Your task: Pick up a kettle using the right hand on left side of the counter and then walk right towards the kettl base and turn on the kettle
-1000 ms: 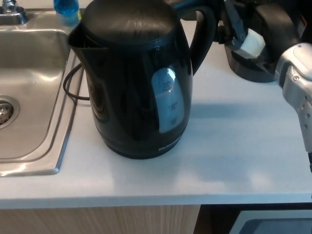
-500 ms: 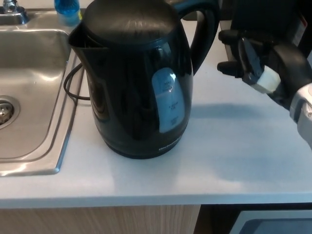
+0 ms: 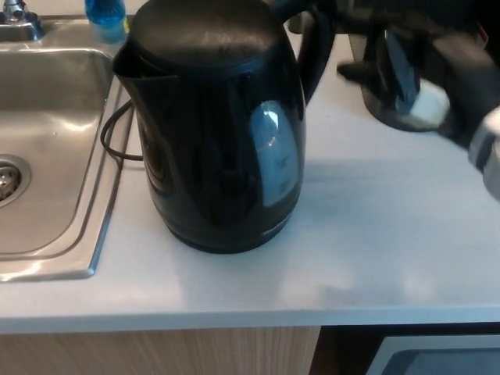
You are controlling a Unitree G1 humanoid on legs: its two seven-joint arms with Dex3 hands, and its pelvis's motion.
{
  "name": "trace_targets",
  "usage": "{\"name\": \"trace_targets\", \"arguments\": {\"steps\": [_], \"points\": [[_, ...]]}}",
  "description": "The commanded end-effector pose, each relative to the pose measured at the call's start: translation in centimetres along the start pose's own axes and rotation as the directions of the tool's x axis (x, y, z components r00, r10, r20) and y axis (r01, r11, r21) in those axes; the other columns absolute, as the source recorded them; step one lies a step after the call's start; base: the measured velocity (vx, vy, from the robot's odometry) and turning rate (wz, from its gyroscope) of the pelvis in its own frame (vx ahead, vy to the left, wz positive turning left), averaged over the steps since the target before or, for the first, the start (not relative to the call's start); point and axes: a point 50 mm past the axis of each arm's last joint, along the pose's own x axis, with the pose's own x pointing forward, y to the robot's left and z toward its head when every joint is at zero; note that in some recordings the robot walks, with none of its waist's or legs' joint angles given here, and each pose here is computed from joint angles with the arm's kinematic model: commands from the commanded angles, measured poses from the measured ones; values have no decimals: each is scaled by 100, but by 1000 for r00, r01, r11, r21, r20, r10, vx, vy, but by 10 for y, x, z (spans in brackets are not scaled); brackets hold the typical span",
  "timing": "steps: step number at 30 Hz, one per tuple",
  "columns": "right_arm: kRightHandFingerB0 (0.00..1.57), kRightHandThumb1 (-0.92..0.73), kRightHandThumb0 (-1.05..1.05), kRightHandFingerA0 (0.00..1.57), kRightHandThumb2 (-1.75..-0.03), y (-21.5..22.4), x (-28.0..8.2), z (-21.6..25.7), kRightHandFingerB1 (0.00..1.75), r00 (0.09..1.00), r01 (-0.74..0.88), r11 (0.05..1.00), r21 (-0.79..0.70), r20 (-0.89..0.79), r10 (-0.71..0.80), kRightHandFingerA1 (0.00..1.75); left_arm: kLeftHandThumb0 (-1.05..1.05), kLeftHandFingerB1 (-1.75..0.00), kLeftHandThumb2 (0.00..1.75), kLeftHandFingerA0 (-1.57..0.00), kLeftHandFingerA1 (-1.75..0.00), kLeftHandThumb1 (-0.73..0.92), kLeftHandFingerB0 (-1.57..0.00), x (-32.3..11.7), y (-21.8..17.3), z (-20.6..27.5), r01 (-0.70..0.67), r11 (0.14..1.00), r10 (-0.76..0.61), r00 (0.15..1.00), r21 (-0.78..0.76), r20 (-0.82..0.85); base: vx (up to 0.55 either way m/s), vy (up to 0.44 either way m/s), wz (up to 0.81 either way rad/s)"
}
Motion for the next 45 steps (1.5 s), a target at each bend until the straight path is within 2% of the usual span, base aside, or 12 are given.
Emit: {"name": "trace_targets", "arguments": {"steps": [1,3,6,9,14,19,20,21,22,25,32,45], "points": [[5,-76,-98,2,-124,-12,14,-2,18,994,18,1000,6,-104,-17,20,33,-92,122,-93,-105,53,-81,-1,1,7,-8,1000,7,998,14,67,0,0,0],[15,-80,-105,0,-130,-19,21,-5,1,989,50,997,-63,-133,-58,11,25,-91,117,-93,-101,54,-82,-3,3,5,-14,1000,13,998,15,68,0,0,0],[4,-83,-105,0,-131,-24,23,-8,0,987,66,991,-118,-137,-82,14,27,-90,117,-90,-99,52,-80,-5,6,4,-14,999,11,997,46,74,0,0,0],[11,-84,-105,0,-130,-28,24,-13,0,983,88,989,-121,-151,-106,16,29,-90,117,-91,-100,53,-80,-4,8,2,-23,1000,22,998,16,55,0,0,0],[4,-83,-96,1,-127,-32,20,-22,24,975,123,983,-134,-170,-145,28,31,-92,119,-91,-101,56,-82,-3,12,0,-33,999,32,999,30,43,0,0,0],[13,-83,-95,1,-127,-32,18,-24,28,974,123,982,-142,-171,-146,33,29,-90,116,-93,-99,53,-80,-3,15,-1,-32,999,30,999,42,40,0,0,0],[9,-92,-100,2,-81,-32,19,-24,32,974,126,982,-138,-171,-148,41,32,-91,120,-92,-102,54,-81,-4,15,-1,-29,999,28,999,38,40,0,0,0],[9,-92,-100,2,-81,-32,20,-24,32,974,130,983,-133,-171,-152,41,32,-91,120,-92,-102,54,-81,-4,15,-2,-26,999,25,999,32,41,0,0,0],[14,-84,-99,2,-127,-32,22,-23,30,973,135,982,-129,-169,-156,32,31,-89,117,-93,-100,53,-79,-4,14,-2,-26,999,25,999,34,45,0,0,0],[4,-81,-99,3,-126,-29,38,-11,24,976,146,985,-86,-150,-158,23,29,-92,116,-96,-102,52,-84,-4,11,-1,-28,999,27,999,38,46,0,0,0],[12,-76,-99,1,-127,-24,52,5,13,986,103,991,-80,-123,-113,19,28,-92,116,-92,-100,53,-83,-5,11,-1,-21,999,19,999,38,50,0,0,0],[11,-79,-102,3,-127,2,69,1,19,991,65,997,31,-117,-61,30,23,-89,117,-91,-99,54,-78,-9,17,-6,-36,997,34,999,61,43,0,0,0]]}}
